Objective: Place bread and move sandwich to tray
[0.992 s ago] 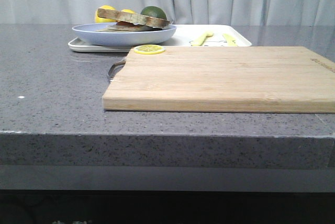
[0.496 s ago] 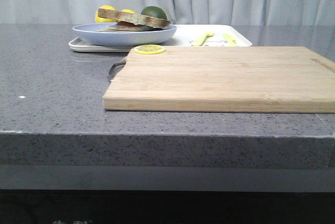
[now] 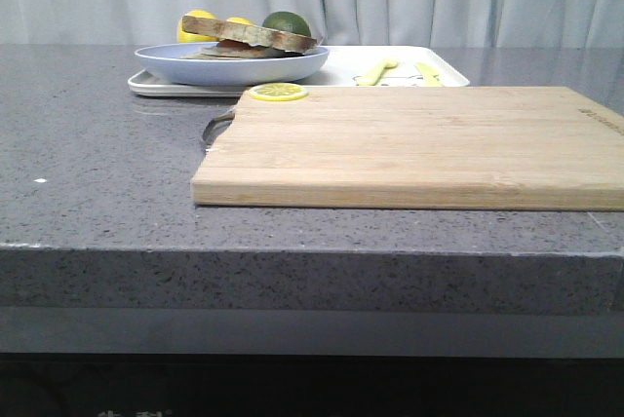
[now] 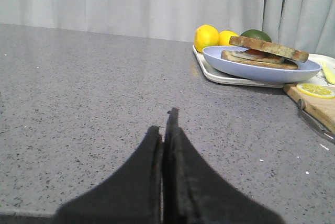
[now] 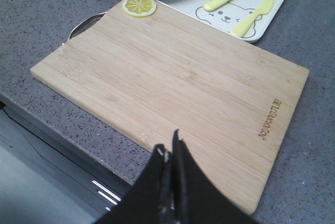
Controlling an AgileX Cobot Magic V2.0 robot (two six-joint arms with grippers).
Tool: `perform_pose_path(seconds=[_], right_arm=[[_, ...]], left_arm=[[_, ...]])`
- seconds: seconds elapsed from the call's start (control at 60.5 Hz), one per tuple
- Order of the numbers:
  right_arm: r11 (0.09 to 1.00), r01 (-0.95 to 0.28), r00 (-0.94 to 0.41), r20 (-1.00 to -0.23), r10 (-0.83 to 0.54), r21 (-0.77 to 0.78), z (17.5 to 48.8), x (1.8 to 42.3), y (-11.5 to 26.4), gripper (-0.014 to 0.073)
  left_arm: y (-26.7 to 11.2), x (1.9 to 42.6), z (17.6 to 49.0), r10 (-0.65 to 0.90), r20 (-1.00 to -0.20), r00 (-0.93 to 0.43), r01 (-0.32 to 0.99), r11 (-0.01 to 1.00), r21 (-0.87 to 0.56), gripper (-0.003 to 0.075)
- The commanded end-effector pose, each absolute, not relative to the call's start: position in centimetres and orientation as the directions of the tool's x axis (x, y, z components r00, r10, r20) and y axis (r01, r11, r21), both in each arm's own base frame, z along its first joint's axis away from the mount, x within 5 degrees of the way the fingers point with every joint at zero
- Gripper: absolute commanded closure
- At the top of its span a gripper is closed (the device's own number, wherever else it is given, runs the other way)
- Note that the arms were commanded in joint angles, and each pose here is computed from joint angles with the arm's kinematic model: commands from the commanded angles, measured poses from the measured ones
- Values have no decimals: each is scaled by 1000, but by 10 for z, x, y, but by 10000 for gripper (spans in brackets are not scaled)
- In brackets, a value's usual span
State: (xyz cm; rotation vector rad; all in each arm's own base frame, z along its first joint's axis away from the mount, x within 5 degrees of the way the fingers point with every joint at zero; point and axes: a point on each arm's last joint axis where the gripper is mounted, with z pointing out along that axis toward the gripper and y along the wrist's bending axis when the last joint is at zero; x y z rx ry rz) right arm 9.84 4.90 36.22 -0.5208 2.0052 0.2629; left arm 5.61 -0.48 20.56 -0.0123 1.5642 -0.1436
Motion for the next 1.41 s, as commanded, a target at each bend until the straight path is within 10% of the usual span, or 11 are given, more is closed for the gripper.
perform_pose_path(seconds=[0.0, 0.314, 0.695, 1.389], right_arm=[[888, -458, -334, -917, -217, -43, 375, 101, 49, 662], [949, -311, -284, -947, -150, -57, 362, 95, 29, 662], [999, -10, 101, -994, -42, -43, 263, 56, 1, 662], [999, 33, 171, -984, -46, -41, 214, 54, -1, 662]], left_arm=[[-4, 54, 213, -121, -987, 101, 91, 990, -112, 738], [-4, 54, 213, -121, -987, 101, 93, 989, -112, 738], [-4, 54, 213, -121, -987, 101, 93, 989, -112, 738], [-4, 54, 213, -121, -987, 101, 93, 989, -112, 738]])
